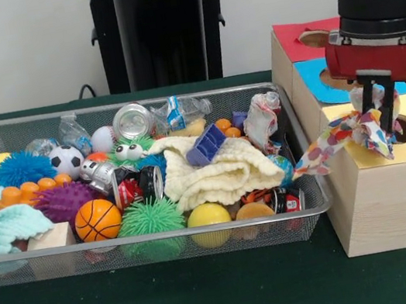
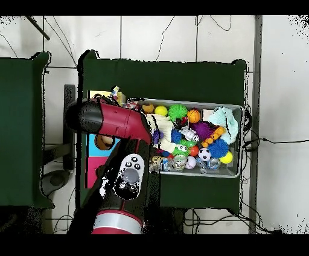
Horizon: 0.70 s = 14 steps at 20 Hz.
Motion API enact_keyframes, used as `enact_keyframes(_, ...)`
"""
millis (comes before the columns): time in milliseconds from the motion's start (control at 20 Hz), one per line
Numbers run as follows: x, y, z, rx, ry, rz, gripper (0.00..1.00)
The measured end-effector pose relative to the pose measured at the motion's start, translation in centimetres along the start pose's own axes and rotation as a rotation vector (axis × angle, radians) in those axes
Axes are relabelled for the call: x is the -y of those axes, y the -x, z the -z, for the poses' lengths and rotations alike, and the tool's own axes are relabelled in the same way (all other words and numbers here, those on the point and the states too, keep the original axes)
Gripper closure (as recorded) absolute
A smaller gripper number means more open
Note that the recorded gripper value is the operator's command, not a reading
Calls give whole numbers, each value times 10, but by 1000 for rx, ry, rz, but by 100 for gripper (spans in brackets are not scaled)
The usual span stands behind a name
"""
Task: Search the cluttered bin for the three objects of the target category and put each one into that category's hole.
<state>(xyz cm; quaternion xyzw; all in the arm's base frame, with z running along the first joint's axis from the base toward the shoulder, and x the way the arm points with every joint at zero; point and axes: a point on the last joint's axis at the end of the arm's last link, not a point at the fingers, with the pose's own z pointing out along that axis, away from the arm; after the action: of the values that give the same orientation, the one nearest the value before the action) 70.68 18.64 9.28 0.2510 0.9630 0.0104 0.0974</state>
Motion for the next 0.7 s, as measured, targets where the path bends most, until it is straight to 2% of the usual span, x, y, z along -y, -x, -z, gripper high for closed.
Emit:
enact_keyframes(300,0,-6,-1,-17,4,-18,100)
enact_keyframes(700,-10,-33,-3,-43,-1,-3,100)
